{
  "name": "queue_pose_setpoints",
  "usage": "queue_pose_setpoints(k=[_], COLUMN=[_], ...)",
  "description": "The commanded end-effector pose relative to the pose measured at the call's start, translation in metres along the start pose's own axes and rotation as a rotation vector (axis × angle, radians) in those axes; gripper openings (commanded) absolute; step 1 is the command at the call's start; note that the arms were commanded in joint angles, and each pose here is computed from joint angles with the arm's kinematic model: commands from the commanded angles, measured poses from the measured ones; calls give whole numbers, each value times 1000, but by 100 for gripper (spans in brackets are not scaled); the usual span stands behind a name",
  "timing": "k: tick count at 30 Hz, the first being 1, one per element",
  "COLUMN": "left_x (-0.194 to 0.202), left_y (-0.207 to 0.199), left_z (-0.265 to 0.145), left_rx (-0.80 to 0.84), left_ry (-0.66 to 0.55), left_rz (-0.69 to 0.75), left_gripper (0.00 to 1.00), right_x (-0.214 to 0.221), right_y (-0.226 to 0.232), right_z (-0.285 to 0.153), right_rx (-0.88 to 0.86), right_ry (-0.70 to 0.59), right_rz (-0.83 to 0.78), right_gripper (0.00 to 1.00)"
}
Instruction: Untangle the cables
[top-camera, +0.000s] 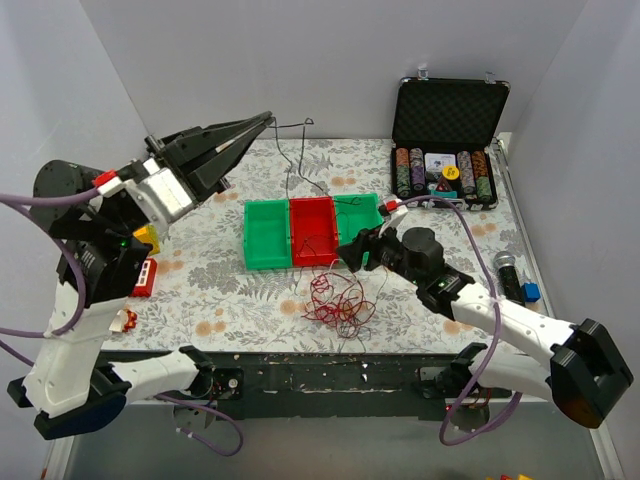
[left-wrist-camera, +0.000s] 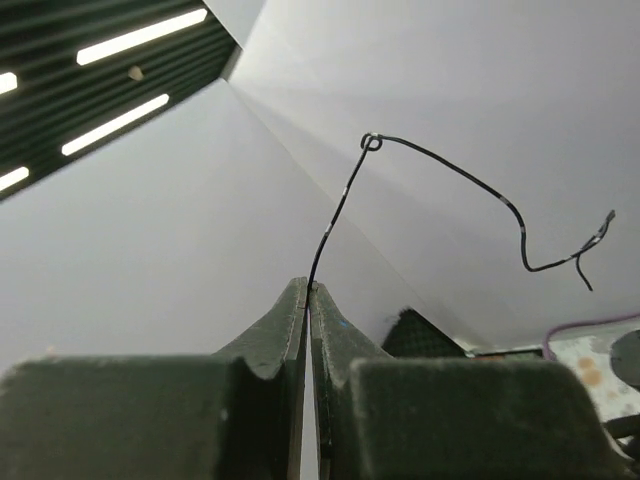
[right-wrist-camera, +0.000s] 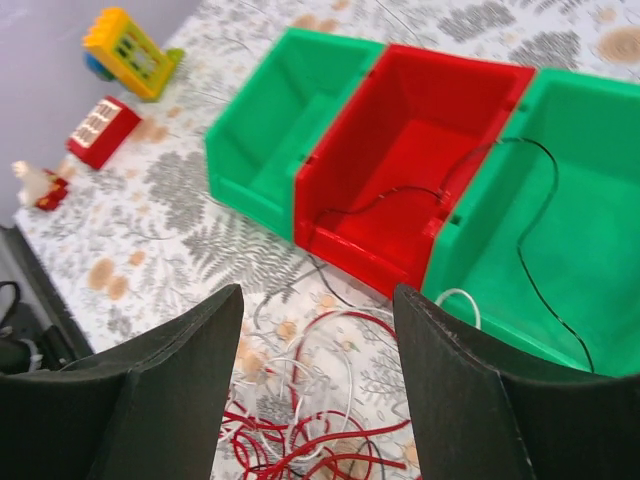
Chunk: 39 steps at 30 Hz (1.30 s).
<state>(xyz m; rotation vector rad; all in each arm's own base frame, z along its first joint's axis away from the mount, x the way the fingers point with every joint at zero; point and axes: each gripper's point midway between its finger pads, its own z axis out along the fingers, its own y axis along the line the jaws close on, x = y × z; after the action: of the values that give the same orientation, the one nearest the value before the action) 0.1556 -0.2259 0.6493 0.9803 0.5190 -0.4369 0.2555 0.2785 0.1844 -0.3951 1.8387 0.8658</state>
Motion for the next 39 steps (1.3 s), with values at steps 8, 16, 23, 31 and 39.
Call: queue_pose_setpoints(k=[8,16,23,31,39], left_x=[-29,-14,-13,-23,-59], left_y=[18,19,18,25,73], left_z=[-8,-6,-3,0,7], left_rx=[-74,-89,-80,-89,-275], left_ry=[-84,-50,-51,-75,-179], left_rz=[135,153,167,177,338], left_gripper=[0,0,0,0,0], right_x=[-65,-54,-57,-26,66], right_y=[99,148,164,156,112], right_z=[-64,-77,-55,1,0], right_rx=[-447,-575,-584,-519,-439], right_ry=[-217,-179,-202,-93,169], right_rz=[-131,-273,-287,-269,-281], right_gripper=[70,70,68,50,42])
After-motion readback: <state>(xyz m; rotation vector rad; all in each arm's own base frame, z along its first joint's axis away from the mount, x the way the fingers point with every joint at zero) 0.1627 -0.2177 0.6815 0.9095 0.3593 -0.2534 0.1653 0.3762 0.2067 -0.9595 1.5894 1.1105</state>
